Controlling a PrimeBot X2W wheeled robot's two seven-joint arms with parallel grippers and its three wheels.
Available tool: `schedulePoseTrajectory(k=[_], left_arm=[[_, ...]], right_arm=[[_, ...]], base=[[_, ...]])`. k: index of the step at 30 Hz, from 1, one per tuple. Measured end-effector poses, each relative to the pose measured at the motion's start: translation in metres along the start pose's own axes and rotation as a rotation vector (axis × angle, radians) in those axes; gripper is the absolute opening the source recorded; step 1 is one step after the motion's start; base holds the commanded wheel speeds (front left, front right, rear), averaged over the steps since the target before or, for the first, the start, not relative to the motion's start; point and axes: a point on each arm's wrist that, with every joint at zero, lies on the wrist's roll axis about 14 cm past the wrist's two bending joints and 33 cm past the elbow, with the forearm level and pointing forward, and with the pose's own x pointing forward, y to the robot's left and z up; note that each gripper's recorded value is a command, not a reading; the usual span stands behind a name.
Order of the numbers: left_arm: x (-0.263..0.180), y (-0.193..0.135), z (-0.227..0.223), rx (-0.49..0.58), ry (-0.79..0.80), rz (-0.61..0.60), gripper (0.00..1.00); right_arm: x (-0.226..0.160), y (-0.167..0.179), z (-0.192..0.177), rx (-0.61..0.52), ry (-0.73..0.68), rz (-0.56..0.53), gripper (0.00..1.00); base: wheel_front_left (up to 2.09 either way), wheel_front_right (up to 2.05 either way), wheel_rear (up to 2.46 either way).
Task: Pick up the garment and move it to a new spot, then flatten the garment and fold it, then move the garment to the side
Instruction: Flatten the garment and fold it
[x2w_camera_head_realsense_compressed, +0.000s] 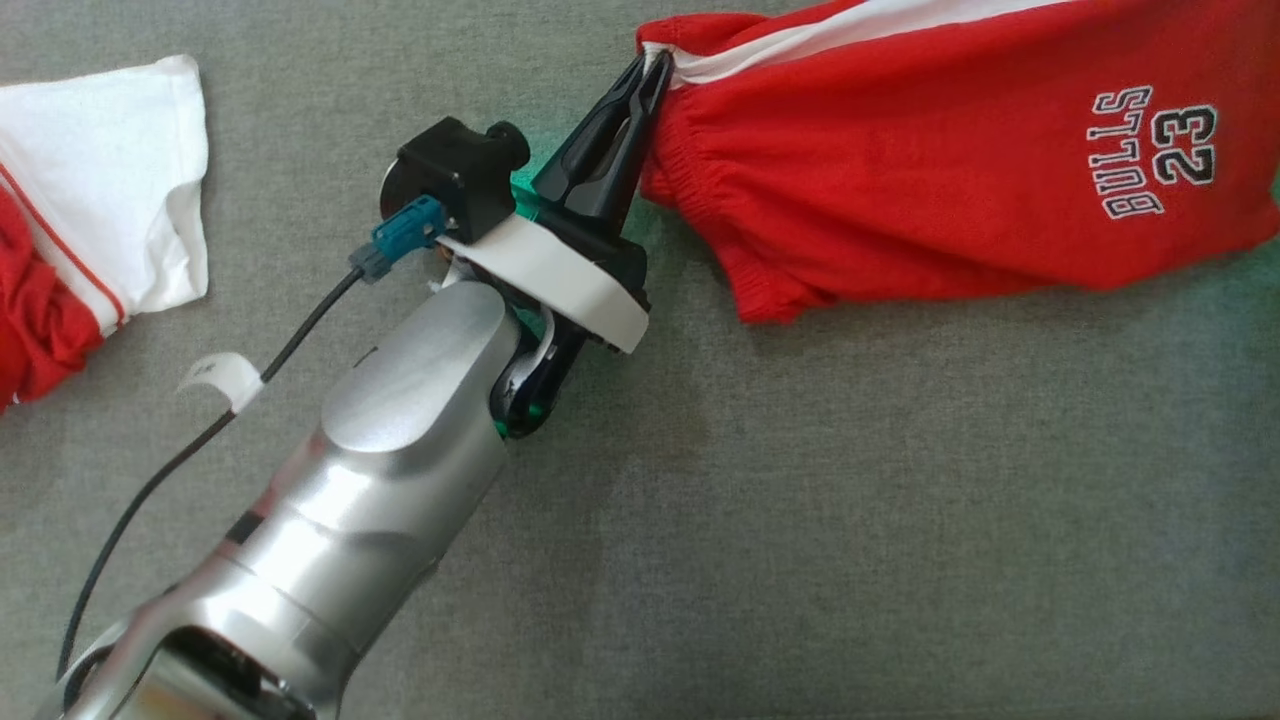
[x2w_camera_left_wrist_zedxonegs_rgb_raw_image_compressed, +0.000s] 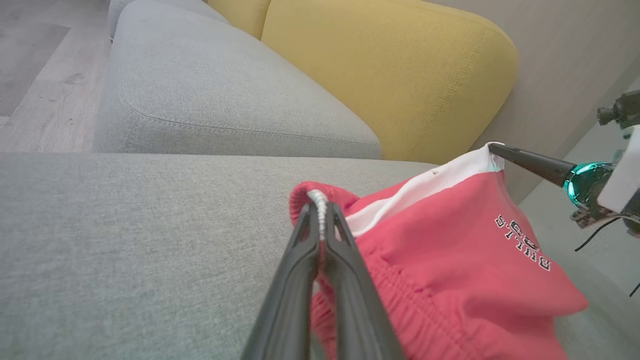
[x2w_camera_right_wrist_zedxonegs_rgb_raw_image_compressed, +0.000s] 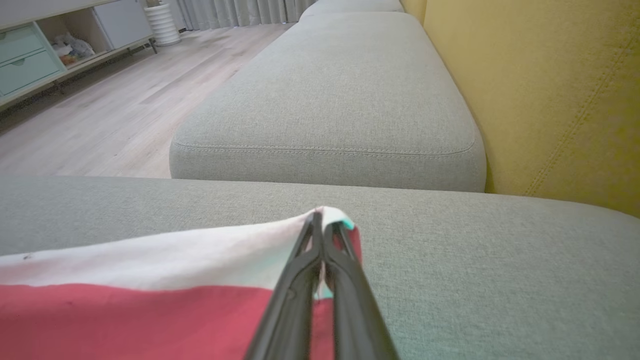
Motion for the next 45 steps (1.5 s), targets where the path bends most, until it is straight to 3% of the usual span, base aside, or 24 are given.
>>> schedulePoseTrajectory(k=[2, 3, 4, 5, 11, 14, 17, 22, 26, 30, 31, 32, 33, 38, 45], left_arm=[[0.001, 0.001, 0.001, -0.001, -0.006, 0.003, 0.0], [0.001, 0.001, 0.001, -0.002, -0.009, 0.004, 0.05], [0.001, 0.001, 0.002, -0.006, -0.012, 0.007, 0.55], [0.002, 0.001, 0.004, -0.01, -0.018, 0.01, 1.0], [0.0, 0.0, 0.034, -0.018, -0.109, 0.03, 1.0], [-0.018, 0.008, 0.057, 0.041, -0.198, 0.106, 1.0], [-0.048, 0.022, 0.066, 0.163, -0.244, 0.241, 1.0], [-0.105, 0.033, 0.07, 0.286, -0.289, 0.437, 1.0], [-0.14, 0.036, 0.07, 0.332, -0.294, 0.524, 1.0], [-0.163, 0.032, 0.068, 0.353, -0.29, 0.569, 1.0], [-0.168, 0.031, 0.068, 0.358, -0.289, 0.579, 1.0], [-0.172, 0.032, 0.068, 0.359, -0.29, 0.588, 1.0], [-0.176, 0.032, 0.069, 0.361, -0.292, 0.595, 1.0], [-0.181, 0.029, 0.075, 0.372, -0.308, 0.603, 1.0], [-0.171, 0.02, 0.076, 0.361, -0.319, 0.554, 1.0]], right_arm=[[0.005, 0.003, -0.001, -0.006, -0.001, 0.006, 0.0], [0.007, 0.004, -0.002, -0.009, 0.003, 0.009, 0.39], [0.009, 0.006, -0.004, -0.006, 0.009, 0.012, 0.99], [0.011, 0.007, -0.006, -0.001, 0.013, 0.013, 1.0], [0.01, 0.02, 0.006, 0.047, -0.091, 0.028, 1.0], [-0.002, 0.027, 0.007, 0.066, -0.124, 0.033, 1.0], [-0.019, 0.031, -0.019, 0.086, -0.068, 0.017, 1.0], [-0.041, 0.008, -0.058, 0.105, 0.026, -0.093, 1.0], [-0.043, -0.005, -0.073, 0.107, 0.089, -0.159, 1.0], [-0.038, 0.009, -0.092, 0.152, 0.185, -0.154, 1.0], [-0.035, 0.012, -0.092, 0.16, 0.193, -0.149, 0.68], [-0.034, 0.015, -0.091, 0.163, 0.195, -0.144, 0.25], [-0.032, 0.017, -0.09, 0.161, 0.193, -0.138, 0.0], [-0.033, 0.019, -0.084, 0.15, 0.184, -0.134, 0.0], [-0.07, -0.042, -0.074, 0.055, 0.161, -0.256, 0.0]], base=[[0.0, 0.0, 0.0], [0.0, 0.0, 0.0], [0.0, 0.0, 0.0], [0.0, 0.0, 0.0], [0.0, 0.0, 0.0], [0.0, 0.0, 0.0], [0.0, 0.0, 0.0], [0.0, 0.0, 0.0], [0.0, 0.0, 0.0], [0.0, 0.0, 0.0], [0.0, 0.0, 0.0], [0.0, 0.0, 0.0], [0.0, 0.0, 0.0], [0.0, 0.0, 0.0], [0.0, 0.0, 0.0]])
